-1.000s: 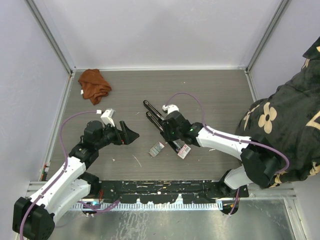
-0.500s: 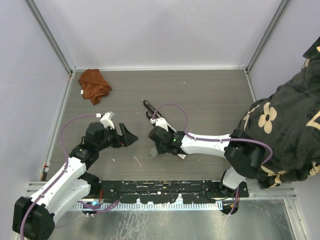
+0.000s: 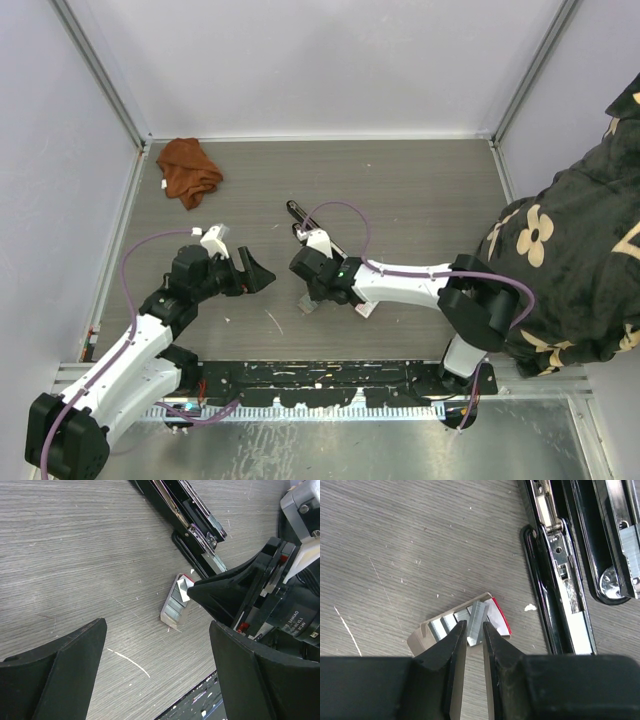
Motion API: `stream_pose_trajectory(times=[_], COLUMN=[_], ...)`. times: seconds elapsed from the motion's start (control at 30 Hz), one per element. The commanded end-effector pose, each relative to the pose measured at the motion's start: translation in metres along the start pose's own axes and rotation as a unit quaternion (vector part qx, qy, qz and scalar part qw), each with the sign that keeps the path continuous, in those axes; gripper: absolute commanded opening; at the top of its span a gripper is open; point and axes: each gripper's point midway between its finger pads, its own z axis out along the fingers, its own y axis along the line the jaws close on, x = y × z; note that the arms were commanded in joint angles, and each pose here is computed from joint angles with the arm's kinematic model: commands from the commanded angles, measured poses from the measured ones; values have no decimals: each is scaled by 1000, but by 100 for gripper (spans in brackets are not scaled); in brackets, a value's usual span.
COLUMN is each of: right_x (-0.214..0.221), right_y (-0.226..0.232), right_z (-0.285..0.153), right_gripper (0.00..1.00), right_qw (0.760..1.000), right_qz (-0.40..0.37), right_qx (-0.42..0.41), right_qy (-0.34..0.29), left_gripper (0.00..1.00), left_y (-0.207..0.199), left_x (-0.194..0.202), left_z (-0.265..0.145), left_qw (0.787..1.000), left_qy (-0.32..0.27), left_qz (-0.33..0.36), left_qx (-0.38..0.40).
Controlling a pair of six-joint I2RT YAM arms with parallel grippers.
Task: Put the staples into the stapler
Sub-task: Pick up the staple from the staple box.
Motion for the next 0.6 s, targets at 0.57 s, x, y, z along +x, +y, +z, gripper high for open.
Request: stream_pose_trajectory(times=[0.57], right_x=[-9], right_y=[-4], right_z=[15], right_gripper=[15], right_qw=[998], right_qz=[20], right_qx=[55], right_qy=[-4], left_gripper=[86], left_y=[-2], left_x=[-6], left_z=[0], left_qw=[1000], left_qy=[-15], left_qz=[2], left_qx=[6])
